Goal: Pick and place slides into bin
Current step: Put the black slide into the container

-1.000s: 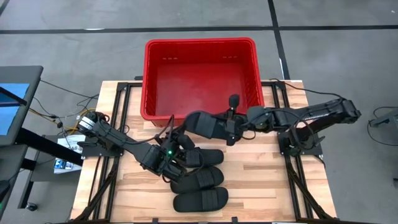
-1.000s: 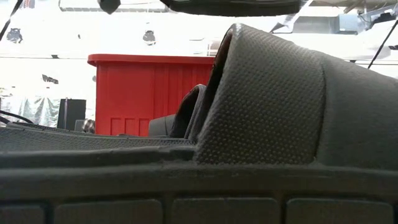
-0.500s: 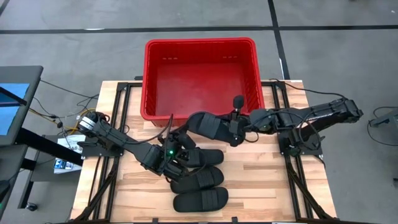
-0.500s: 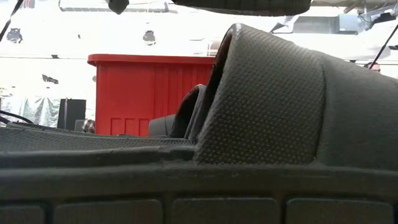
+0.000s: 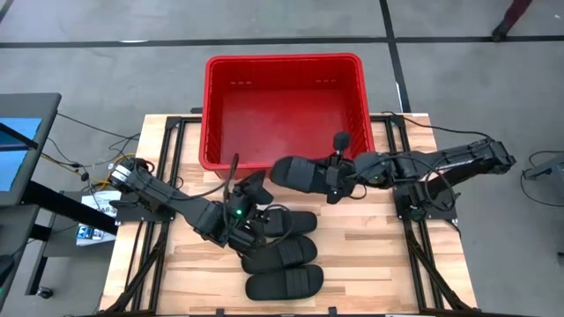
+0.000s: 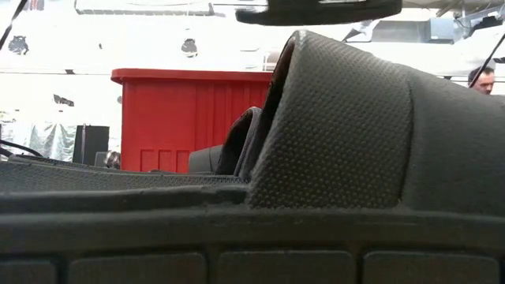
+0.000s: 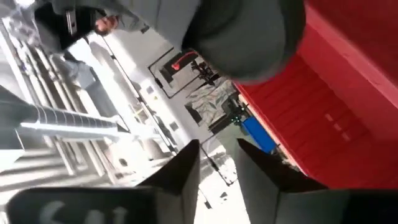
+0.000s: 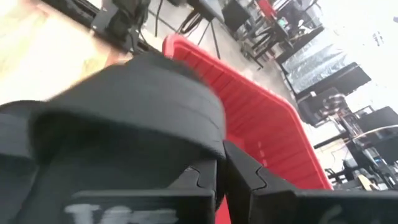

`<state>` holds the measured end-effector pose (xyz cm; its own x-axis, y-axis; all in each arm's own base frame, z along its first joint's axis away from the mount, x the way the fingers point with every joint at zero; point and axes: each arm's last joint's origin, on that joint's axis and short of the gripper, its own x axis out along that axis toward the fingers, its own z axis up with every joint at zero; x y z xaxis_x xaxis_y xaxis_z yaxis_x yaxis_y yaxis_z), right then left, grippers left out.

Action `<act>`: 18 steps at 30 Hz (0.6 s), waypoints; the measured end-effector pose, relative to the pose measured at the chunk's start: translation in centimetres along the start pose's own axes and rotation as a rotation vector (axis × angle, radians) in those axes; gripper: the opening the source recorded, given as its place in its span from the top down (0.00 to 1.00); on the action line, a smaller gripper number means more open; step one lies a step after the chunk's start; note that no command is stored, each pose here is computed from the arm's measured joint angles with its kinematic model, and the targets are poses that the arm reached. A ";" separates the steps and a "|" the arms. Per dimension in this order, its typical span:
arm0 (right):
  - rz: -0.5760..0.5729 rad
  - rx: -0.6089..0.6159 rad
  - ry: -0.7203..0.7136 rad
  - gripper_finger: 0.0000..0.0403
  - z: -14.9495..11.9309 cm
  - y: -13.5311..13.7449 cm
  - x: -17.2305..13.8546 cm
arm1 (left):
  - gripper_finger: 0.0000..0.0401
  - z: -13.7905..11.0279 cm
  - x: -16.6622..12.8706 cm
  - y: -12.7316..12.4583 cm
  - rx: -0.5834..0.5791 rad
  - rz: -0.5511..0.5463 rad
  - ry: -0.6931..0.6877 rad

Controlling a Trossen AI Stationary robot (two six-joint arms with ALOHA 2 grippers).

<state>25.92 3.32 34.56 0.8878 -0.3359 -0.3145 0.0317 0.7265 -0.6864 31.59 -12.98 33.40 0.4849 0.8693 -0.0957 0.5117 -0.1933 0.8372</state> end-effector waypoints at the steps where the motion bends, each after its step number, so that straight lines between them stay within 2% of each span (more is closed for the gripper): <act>1: 0.002 0.000 -0.003 1.00 0.0 -0.1 -0.2 | 0.73 -0.2 0.0 0.2 -0.026 0.002 0.002; 5: -0.040 0.017 -0.014 1.00 0.1 -0.7 -0.8 | 0.65 -1.2 -0.3 1.5 -0.163 0.036 0.033; 9: -0.118 0.068 -0.020 1.00 0.4 -2.4 -1.6 | 0.63 -3.6 -0.6 3.6 -0.362 0.077 0.064; 14: -0.240 0.191 -0.058 1.00 1.5 -6.2 -2.5 | 0.64 -8.3 -1.2 6.2 -0.775 0.093 0.049; 18: -0.376 0.307 -0.034 1.00 1.7 -9.8 -2.5 | 0.64 -13.0 -1.5 7.0 -1.128 0.092 0.027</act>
<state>24.18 -1.91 43.18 0.8034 -0.5927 -0.0566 0.4826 0.7039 -0.5211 25.19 -9.73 46.45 0.4649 0.8853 -0.0082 -0.4638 0.2514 0.8495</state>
